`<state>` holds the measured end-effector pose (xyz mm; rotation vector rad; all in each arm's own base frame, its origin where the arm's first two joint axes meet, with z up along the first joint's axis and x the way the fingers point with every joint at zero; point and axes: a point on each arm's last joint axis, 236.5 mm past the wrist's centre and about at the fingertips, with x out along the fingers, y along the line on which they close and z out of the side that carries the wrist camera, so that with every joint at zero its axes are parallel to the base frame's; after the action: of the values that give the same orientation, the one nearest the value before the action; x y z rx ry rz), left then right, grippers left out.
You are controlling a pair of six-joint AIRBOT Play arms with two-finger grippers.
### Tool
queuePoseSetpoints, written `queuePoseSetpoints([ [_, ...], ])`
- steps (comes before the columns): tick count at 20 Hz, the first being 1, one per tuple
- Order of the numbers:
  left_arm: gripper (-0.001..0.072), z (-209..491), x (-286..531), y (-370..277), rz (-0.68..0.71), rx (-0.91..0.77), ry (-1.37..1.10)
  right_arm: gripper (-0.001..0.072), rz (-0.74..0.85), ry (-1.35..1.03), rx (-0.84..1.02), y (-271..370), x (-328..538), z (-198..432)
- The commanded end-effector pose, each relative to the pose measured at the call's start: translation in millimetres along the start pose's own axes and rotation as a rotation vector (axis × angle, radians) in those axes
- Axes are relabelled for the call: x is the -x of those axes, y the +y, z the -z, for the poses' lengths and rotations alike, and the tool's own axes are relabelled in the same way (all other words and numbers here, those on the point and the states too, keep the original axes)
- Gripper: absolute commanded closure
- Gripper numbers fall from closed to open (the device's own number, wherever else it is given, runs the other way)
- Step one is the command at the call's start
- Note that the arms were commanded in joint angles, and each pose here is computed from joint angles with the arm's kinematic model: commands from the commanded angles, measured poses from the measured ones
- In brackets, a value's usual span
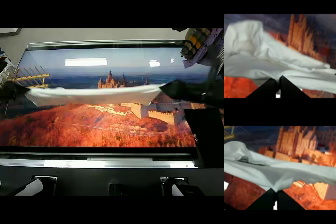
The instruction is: Fold the clothes and pants, and hang the long-sleeved shirts on hangers.
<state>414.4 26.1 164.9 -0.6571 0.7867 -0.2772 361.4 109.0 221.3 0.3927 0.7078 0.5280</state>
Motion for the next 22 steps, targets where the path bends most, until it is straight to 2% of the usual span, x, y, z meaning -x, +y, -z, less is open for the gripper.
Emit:
queuePoseSetpoints([
  [1,0.0689,-47,93,-107,0.003,-0.203,-0.236,0.0680,-0.042,-0.156,0.193,86,86,-37],
  [4,0.0689,-41,181,-165,-0.092,-0.301,-0.433,0.0680,-0.037,-0.353,0.277,149,166,-43],
  [6,0.0689,-24,228,-184,-0.157,-0.308,-0.554,0.0680,-0.010,-0.507,0.250,173,215,-50],
  [9,0.0689,-4,277,-185,-0.269,-0.274,-0.690,0.0680,-0.019,-0.668,0.195,190,255,-64],
  [11,0.0689,1,283,-174,-0.330,-0.268,-0.691,0.0680,-0.012,-0.653,0.143,179,245,-72],
  [15,0.0689,-3,216,-128,-0.325,-0.220,-0.453,0.0680,0.109,-0.404,-0.025,99,165,-82],
  [19,0.0690,-3,88,-38,-0.278,-0.120,-0.100,0.0679,0.240,-0.028,-0.187,-16,47,-61],
  [22,0.0690,13,-26,33,-0.312,-0.087,0.123,0.0679,0.284,0.173,-0.272,-97,-40,-35],
])
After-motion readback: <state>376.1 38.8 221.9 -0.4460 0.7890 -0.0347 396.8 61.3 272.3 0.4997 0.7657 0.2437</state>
